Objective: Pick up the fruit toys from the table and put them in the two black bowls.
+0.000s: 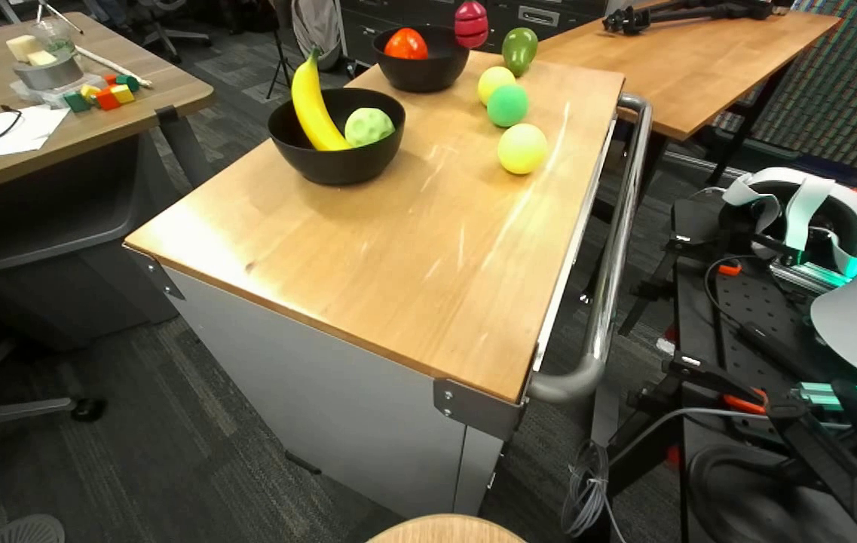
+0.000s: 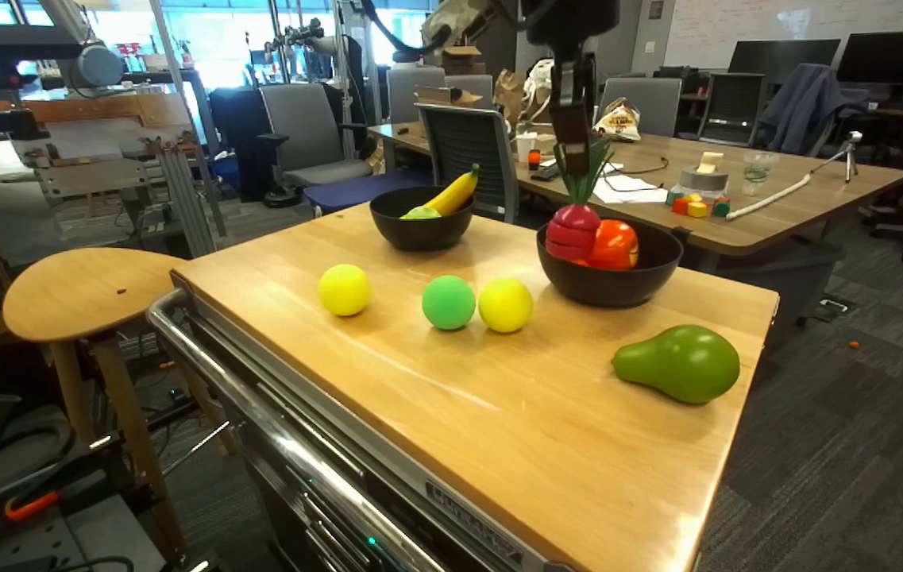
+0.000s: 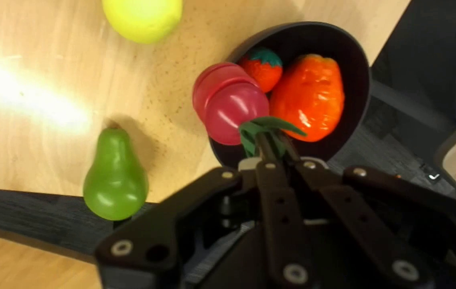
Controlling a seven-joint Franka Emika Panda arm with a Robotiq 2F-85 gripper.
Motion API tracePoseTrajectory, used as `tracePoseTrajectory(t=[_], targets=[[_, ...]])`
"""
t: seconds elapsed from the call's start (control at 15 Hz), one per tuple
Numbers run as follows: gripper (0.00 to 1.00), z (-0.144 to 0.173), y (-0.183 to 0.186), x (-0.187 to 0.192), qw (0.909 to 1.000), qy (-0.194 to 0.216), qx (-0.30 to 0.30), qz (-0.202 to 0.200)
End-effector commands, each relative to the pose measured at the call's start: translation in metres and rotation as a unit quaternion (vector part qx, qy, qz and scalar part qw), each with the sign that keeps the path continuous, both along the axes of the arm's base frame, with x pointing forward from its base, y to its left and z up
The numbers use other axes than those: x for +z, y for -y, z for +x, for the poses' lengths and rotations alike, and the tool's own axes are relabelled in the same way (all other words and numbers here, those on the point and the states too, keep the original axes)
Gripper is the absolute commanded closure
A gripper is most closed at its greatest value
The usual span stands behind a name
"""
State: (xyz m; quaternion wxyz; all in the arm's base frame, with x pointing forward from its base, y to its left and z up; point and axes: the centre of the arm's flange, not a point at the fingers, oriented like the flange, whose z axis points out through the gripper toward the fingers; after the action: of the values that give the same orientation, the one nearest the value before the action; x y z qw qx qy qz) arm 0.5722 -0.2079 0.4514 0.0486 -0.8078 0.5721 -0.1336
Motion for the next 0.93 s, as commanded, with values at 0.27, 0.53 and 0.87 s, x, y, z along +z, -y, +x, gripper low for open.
tracePoseTrajectory(t=[0.27, 0.53, 0.87], targets=[[0.99, 0.078, -0.027, 0.029, 0.9998, 0.017, -0.011, -0.007], [0.99, 0.101, -0.028, 0.008, 0.9985, -0.039, -0.030, -0.026], [0.72, 0.109, -0.017, -0.004, 0.9927, -0.103, -0.052, -0.036]])
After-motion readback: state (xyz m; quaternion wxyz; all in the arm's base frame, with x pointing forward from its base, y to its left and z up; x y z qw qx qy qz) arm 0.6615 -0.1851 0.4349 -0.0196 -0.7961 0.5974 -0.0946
